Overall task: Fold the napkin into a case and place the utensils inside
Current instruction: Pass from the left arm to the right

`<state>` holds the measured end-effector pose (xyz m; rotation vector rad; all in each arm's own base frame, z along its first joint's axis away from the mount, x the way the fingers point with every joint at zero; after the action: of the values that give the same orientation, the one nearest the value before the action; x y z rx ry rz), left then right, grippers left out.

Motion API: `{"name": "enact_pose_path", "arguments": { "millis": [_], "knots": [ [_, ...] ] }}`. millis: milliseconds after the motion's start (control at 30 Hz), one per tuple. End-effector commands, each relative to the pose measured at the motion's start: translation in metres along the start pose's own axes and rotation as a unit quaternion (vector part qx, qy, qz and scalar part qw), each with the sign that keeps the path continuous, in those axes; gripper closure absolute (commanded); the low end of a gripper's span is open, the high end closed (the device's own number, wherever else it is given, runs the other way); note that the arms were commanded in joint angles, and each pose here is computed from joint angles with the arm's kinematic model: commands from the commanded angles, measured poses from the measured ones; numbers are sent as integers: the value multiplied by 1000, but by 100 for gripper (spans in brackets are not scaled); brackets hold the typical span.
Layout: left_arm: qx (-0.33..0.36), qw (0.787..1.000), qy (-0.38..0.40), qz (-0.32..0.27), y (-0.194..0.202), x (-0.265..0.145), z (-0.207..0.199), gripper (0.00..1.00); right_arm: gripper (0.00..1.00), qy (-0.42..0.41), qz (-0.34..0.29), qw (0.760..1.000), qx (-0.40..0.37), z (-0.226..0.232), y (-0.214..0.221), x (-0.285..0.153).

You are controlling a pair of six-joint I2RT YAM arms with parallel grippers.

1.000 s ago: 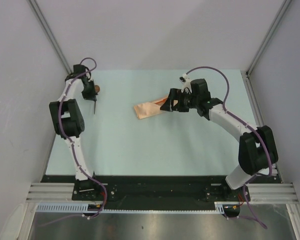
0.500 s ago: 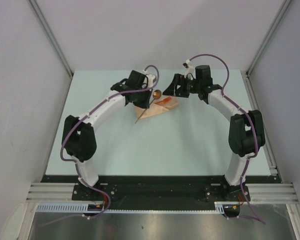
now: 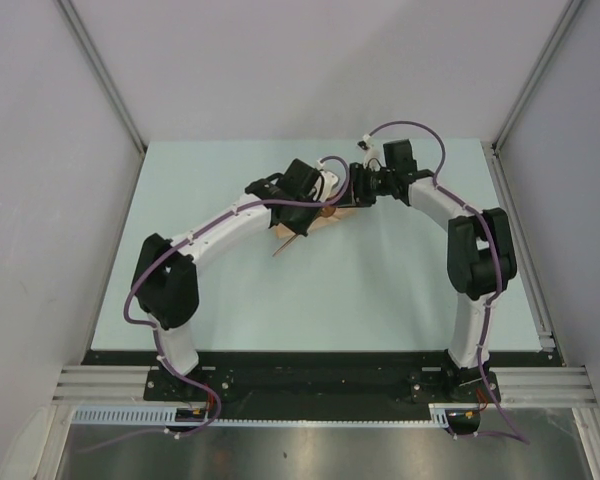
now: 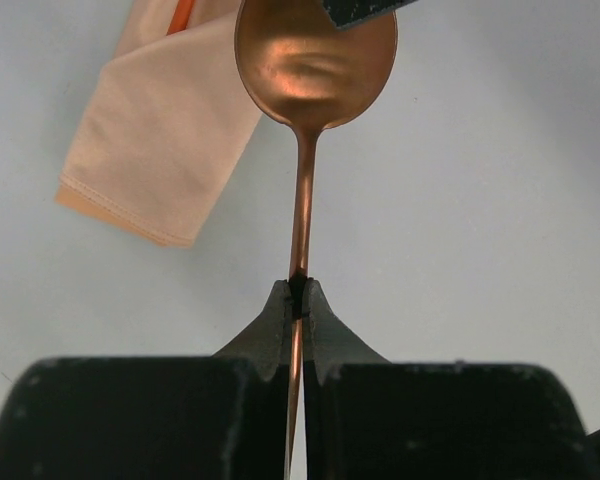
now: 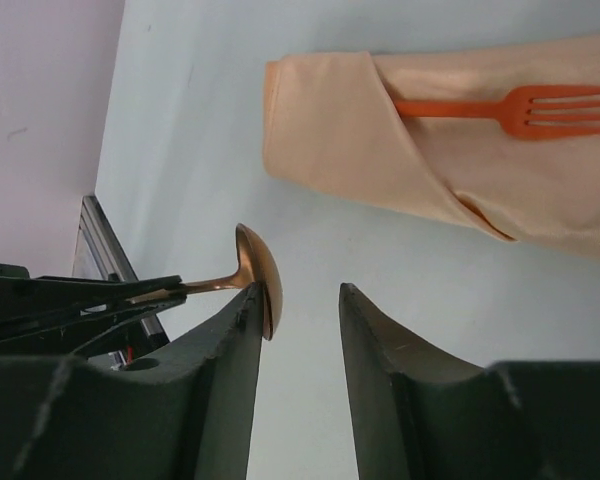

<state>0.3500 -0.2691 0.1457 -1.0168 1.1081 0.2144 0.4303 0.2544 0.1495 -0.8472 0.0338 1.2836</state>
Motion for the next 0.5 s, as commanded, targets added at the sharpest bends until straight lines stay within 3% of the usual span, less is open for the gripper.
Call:
{"name": "enact_pose_path", "arguments": {
  "millis": [0,133,267,300,333,367,433,467],
  "knots": [
    [13,999,-14,-38,-17,-19,8,100,66,-35,5,999,-13,14,-6,4],
    [9,999,4,-38,-20,-16,1,100,97,-66,5,998,-1,20,-5,5],
    [-7,999,9,-44,-26,-10,1,100,100,-63,-14,998,20,14,-11,2],
    [-28,999,-7,-43,-27,-9,11,93,100,-37,-33,998,31,1,-18,-4],
    [-59,997,-29,-40,-26,-6,22,70,100,-25,-46,998,38,-8,-16,-7],
    [-82,995,-29,-43,-28,-5,29,59,100,-17,-67,997,42,-11,-24,-17],
    [-195,978,5,-78,-37,-9,51,45,100,27,-102,992,71,-38,-32,-34],
    [-241,968,29,-71,-23,-1,55,44,100,40,-118,990,69,-45,-34,-39]
  ]
}}
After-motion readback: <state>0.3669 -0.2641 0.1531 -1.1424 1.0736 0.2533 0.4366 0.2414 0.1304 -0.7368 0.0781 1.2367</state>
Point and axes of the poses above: each gripper's point midway between its finger pads, its own x axis out along the fingers, its own z axis along the line the jaws close on, y = z × x, the point moved 1 cm from there along -x, back along the fingers, and after that the axes turned 1 degree about x, right-handed, at the moved point
